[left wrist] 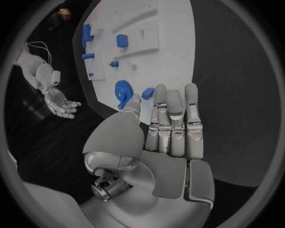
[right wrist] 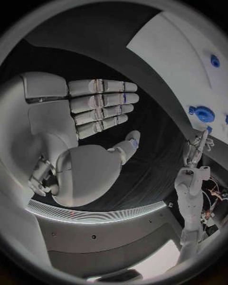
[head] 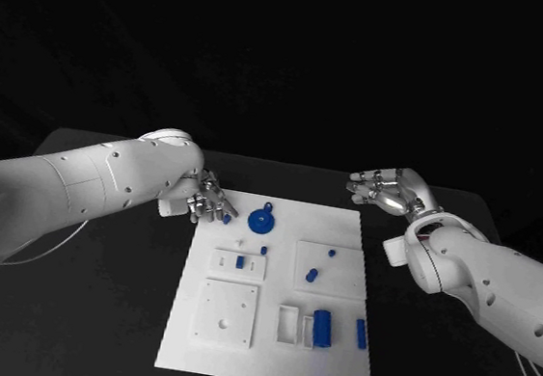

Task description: Assemble the parts on the task board

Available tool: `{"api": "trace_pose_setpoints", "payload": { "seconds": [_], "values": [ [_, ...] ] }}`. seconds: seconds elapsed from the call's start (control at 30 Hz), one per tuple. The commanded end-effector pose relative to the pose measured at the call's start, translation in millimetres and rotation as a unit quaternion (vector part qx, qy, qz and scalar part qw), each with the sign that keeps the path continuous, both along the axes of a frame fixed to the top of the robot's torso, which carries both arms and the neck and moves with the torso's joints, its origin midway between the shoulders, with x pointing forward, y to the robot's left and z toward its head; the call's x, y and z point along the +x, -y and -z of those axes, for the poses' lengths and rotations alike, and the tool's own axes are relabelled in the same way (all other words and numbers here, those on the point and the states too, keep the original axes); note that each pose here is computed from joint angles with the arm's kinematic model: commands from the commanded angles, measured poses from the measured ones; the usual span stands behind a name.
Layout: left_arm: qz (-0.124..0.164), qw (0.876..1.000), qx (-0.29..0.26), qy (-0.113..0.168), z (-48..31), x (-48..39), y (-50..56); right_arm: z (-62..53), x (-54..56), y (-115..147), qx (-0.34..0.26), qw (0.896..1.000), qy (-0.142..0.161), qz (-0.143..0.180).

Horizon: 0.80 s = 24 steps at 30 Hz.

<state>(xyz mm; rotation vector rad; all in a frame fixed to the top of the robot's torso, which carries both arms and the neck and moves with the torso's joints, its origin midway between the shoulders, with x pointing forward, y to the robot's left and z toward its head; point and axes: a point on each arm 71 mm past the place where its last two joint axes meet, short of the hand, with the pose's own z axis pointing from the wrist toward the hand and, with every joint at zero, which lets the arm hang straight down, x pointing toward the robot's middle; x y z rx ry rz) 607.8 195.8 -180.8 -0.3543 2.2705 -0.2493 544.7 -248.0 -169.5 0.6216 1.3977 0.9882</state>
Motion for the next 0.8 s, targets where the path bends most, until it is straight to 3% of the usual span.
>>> {"api": "trace_pose_setpoints", "payload": {
  "seconds": [0.03, 0.8],
  "values": [
    [0.007, 1.000, -0.019, -0.004, 0.7, -1.7, 4.0, -0.5, -0.1, -1.3, 0.000, 1.000, 0.003, -0.006],
    [0.012, 1.000, -0.021, -0.008, 1.9, -5.6, 3.2, -0.5, -0.2, -0.1, 0.000, 1.000, 0.003, -0.005]
  ]
}}
